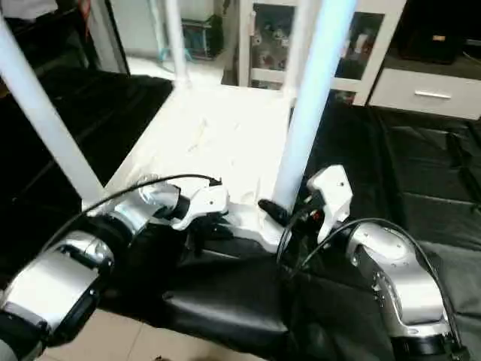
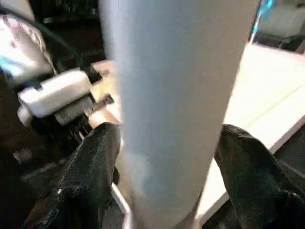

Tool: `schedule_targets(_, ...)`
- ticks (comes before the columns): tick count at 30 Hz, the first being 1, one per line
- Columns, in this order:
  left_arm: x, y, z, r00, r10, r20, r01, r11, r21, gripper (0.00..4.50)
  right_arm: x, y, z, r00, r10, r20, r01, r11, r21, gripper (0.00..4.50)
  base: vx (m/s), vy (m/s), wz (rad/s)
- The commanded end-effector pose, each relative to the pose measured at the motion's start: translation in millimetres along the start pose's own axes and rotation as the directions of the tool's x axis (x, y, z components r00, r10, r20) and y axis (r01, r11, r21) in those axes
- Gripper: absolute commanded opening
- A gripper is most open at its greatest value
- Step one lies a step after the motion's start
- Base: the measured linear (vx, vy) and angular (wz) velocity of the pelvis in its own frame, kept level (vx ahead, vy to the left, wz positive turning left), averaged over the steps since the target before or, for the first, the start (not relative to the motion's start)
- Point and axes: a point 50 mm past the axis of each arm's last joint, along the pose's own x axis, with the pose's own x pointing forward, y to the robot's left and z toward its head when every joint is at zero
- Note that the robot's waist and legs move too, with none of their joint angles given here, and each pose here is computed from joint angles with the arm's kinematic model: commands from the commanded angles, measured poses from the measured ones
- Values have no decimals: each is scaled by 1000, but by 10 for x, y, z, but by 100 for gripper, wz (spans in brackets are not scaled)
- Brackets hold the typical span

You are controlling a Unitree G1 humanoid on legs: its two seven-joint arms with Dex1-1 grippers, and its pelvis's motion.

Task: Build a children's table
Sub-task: Rotate table base

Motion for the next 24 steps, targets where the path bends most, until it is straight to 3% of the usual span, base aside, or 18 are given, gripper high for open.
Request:
schedule_targets(1, -106, -78, -445, 993, 107, -53, -116, 975, -189, 13, -20, 96, 53, 997, 70, 22, -70, 998, 7, 326, 0, 0, 0)
schedule_targets(7, -265, -214, -748, 981, 180, -77, -195, 939, -282, 8, 43, 303, -21, 978, 208, -3, -208, 978, 32, 326, 1, -4, -4)
schedule_targets(13, -344, -396, -855, 975, 211, -65, -221, 917, -332, 2, 101, 243, -63, 985, 171, -24, -171, 985, 23, 326, 0, -8, -8)
schedule_targets(14, -359, -434, -843, 974, 221, -50, -225, 917, -329, 2, 113, 192, -71, 990, 137, -33, -136, 991, 13, 326, 0, 0, 0)
schedule_targets(15, -363, -525, -747, 980, 199, 8, -187, 936, -299, 2, 123, 37, -90, 998, 35, -61, -35, 999, -1, 326, 0, 0, 0)
schedule_targets(18, -360, -561, -695, 983, 179, 39, -163, 952, -261, 1, 123, -19, -89, 998, -2, -68, 1, 1000, -10, 326, 0, 0, 0)
schedule_targets(21, -336, -670, -509, 982, 101, 161, -73, 983, -170, 0, 92, -92, -83, 996, -5, -92, 2, 1000, -31, 326, 38, -1, 0)
schedule_targets(23, -324, -669, -468, 980, 97, 171, -67, 983, -172, 0, 75, -94, -92, 994, 19, -110, -24, 999, -38, 326, 30, 1, 0)
schedule_targets(24, -285, -651, -409, 979, 77, 189, -40, 981, -189, 0, 35, -53, -115, 983, 106, -153, -115, 992, -49, 326, 0, 0, 0)
